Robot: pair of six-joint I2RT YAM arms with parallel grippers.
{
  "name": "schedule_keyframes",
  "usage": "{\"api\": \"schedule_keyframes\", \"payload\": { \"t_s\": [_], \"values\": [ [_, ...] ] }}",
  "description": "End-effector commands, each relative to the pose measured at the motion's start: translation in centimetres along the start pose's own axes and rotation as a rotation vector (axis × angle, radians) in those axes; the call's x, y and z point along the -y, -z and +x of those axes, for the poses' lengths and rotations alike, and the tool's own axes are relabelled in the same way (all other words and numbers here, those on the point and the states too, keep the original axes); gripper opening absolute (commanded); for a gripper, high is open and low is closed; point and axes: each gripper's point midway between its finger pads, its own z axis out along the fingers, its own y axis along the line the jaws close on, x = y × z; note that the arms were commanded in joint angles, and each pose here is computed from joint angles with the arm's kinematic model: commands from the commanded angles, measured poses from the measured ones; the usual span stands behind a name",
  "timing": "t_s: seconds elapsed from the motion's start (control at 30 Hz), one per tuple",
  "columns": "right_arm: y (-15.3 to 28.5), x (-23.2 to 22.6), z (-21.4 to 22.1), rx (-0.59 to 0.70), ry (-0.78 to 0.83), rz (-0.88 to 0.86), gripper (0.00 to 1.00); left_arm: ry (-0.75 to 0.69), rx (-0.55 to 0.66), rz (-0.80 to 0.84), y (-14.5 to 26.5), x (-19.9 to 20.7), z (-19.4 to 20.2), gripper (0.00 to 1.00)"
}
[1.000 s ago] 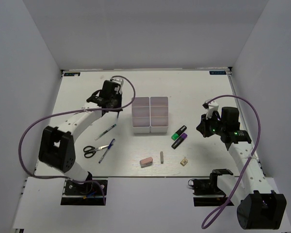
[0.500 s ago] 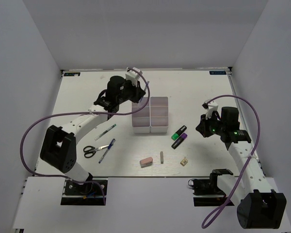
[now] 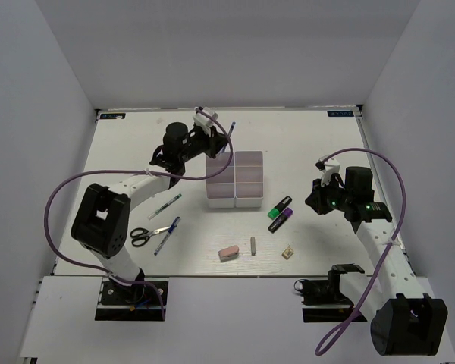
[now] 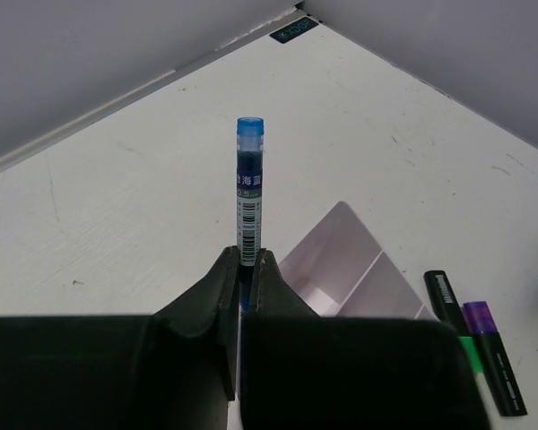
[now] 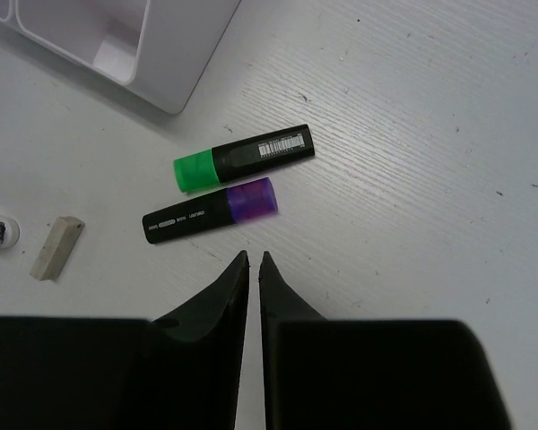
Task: Sort the stationery into containers
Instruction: Place the pen in the storage box.
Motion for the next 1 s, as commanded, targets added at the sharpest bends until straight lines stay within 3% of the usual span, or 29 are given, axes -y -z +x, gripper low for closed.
{"api": "schedule_keyframes", "payload": {
  "t_s": [0.0,0.27,0.33,0.37,0.43,0.5,0.67,0.83,0.87,0.9,0.93,0.97],
  "values": [
    [0.0,0.0,-0.8,0.028,0.032,-0.008,0.12,-0.007,0.067,0.011,0.1,-0.8,-0.8,0.0],
    [-0.3,0.2,-0.4,0.015,0.033,-0.007,0.22,0.02,0.041,0.01,0.1,-1.3,1.7,0.0],
    [-0.4,0.2,-0.3,0.01,0.031,-0.009,0.26,0.027,0.035,0.016,0.2,-1.1,2.2,0.05],
    [-0.4,0.2,-0.4,0.012,0.032,-0.009,0.28,0.024,0.041,0.013,0.4,-1.1,2.0,0.08],
    [-0.4,0.3,-0.3,0.01,0.034,-0.008,0.3,0.036,0.032,0.013,0.6,-0.9,2.6,0.27],
    [-0.4,0.3,-0.4,0.011,0.034,-0.008,0.31,0.036,0.025,0.017,0.8,-0.7,2.6,0.39],
    [-0.4,0.3,-0.4,0.013,0.034,-0.007,0.32,0.024,0.015,0.016,1.2,-0.3,2.0,0.52],
    [-0.4,0.2,-0.3,0.011,0.034,-0.009,0.34,0.01,0.045,0.018,2.4,0.6,-0.2,0.49],
    [-0.3,0.3,-0.3,0.013,0.033,-0.006,0.36,-0.012,0.087,0.025,3.4,1.4,-2.5,0.43],
    [-0.3,0.2,-0.4,0.015,0.035,-0.01,0.43,-0.004,0.065,0.017,3.9,1.5,-2.3,0.34],
    [-0.3,0.2,-0.5,0.015,0.035,-0.01,0.47,-0.004,0.017,0.006,4.5,1.7,-1.7,0.17],
    [-0.2,0.1,-0.5,0.017,0.039,-0.014,0.5,-0.014,0.034,-0.05,6.0,1.5,-3.7,0.07]
  ]
}}
